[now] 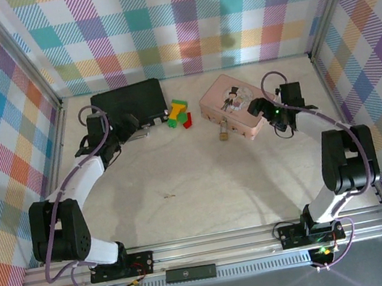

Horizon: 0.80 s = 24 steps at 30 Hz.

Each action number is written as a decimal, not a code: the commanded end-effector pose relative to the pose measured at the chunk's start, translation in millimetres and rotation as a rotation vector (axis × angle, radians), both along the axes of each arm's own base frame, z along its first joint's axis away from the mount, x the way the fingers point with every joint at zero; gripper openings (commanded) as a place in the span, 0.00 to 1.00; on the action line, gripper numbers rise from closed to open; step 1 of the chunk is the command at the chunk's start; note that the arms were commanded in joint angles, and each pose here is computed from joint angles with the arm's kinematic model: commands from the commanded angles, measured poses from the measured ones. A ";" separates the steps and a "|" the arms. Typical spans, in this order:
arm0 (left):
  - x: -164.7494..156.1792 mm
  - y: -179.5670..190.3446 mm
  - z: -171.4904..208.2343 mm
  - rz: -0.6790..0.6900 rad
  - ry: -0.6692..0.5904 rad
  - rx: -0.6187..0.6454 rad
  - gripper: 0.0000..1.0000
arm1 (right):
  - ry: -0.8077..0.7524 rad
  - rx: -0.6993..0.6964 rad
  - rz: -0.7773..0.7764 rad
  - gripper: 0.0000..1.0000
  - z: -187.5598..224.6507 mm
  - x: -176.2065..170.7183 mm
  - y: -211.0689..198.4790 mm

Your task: Unlock a padlock with a key

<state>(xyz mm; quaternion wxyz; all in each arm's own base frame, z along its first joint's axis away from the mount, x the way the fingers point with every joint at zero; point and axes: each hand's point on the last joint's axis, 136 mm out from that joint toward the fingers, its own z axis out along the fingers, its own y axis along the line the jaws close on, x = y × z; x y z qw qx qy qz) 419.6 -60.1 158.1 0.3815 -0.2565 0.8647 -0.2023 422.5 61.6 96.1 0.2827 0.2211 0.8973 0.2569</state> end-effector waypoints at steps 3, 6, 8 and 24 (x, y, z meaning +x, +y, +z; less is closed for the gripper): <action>-20.0 -26.1 -2.3 -0.080 0.027 -0.036 1.00 | 0.045 0.028 0.035 0.87 -8.0 3.3 5.4; -20.9 -37.0 -4.9 -0.106 0.036 -0.030 1.00 | 0.085 -0.024 0.033 0.78 -16.7 -8.9 -1.8; -19.6 -48.1 -5.1 -0.131 0.035 -0.037 1.00 | 0.104 -0.067 0.049 0.71 -20.1 -19.9 -6.4; -6.3 -189.5 2.1 -0.475 0.006 -0.064 1.00 | 0.126 -0.187 0.140 0.55 -10.7 -105.6 -36.3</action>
